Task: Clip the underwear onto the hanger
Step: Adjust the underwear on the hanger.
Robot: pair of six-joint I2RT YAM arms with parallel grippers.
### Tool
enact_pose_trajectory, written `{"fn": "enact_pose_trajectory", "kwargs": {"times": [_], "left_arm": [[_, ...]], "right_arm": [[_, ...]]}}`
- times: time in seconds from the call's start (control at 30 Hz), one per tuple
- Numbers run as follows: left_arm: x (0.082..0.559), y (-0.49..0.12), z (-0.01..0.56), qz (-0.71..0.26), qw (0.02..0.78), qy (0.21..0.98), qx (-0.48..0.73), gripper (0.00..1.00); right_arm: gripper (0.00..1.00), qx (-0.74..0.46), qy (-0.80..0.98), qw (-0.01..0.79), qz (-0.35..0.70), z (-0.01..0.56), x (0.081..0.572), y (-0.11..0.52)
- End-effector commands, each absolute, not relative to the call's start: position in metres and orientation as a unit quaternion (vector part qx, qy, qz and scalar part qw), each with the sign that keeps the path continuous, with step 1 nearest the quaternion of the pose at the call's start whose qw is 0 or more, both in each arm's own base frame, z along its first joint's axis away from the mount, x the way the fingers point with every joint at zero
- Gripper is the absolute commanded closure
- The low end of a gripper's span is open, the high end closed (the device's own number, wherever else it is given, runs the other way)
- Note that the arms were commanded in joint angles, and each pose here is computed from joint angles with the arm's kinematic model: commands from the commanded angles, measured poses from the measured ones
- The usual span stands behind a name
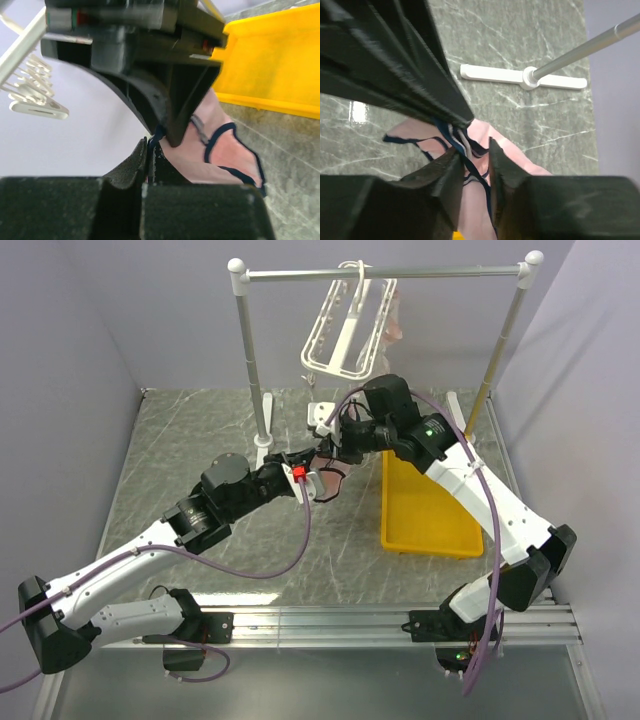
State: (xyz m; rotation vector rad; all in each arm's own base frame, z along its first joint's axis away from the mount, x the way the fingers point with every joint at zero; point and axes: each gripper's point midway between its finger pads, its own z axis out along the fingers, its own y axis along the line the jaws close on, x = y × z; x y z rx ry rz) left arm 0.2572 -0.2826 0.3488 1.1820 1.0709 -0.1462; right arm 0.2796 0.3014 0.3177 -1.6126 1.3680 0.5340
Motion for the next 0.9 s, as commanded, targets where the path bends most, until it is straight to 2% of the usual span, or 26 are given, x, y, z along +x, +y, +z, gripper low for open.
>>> {"fn": "enact_pose_trajectory", "kwargs": {"times": [0.0,0.03,0.1,0.13,0.23,0.27,0.3,0.43,0.53,0.6,0.7,0.73,0.8,0.87], "left_arm": [[0.245,-0.284,0.380,-0.103,0.719,0.463,0.508,1.00],[0.244,-0.285,0.380,-0.107,0.717,0.464,0.509,1.00],[0.243,-0.287,0.379,-0.111,0.715,0.464,0.512,1.00],[0.244,-0.287,0.377,-0.112,0.713,0.466,0.511,1.00],[0.245,-0.286,0.378,-0.131,0.710,0.483,0.496,0.86],[0.243,-0.287,0.380,-0.150,0.706,0.484,0.495,0.75],[0.246,-0.282,0.387,-0.175,0.706,0.496,0.474,0.71],[0.253,-0.266,0.411,-0.243,0.696,0.520,0.431,0.65],[0.261,-0.247,0.433,-0.282,0.693,0.522,0.409,0.54],[0.281,-0.227,0.440,-0.286,0.693,0.533,0.394,0.50],[0.302,-0.213,0.439,-0.322,0.667,0.534,0.408,0.45],[0.310,-0.219,0.424,-0.355,0.632,0.541,0.427,0.42],[0.319,-0.216,0.439,-0.373,0.625,0.522,0.446,0.29],[0.331,-0.224,0.433,-0.394,0.605,0.512,0.465,0.25]], "right_arm": [[0.71,-0.647,0.557,0.476,0.211,0.331,0.287,0.299],[0.79,-0.647,0.556,0.477,0.211,0.330,0.288,0.298],[0.88,-0.645,0.555,0.479,0.217,0.332,0.289,0.297],[1.00,-0.643,0.555,0.480,0.219,0.334,0.289,0.296],[1.00,-0.636,0.553,0.488,0.228,0.340,0.290,0.291],[1.00,-0.632,0.549,0.497,0.227,0.346,0.290,0.290],[1.00,-0.630,0.548,0.502,0.226,0.348,0.290,0.289],[1.00,-0.622,0.550,0.509,0.225,0.352,0.291,0.283],[1.00,-0.617,0.555,0.510,0.227,0.351,0.291,0.278],[1.00,-0.613,0.556,0.514,0.223,0.354,0.291,0.274],[1.00,-0.610,0.556,0.517,0.224,0.356,0.290,0.271],[1.00,-0.609,0.558,0.518,0.223,0.356,0.291,0.270],[1.00,-0.598,0.560,0.530,0.217,0.361,0.295,0.269],[1.00,-0.584,0.571,0.535,0.216,0.362,0.299,0.268]]}}
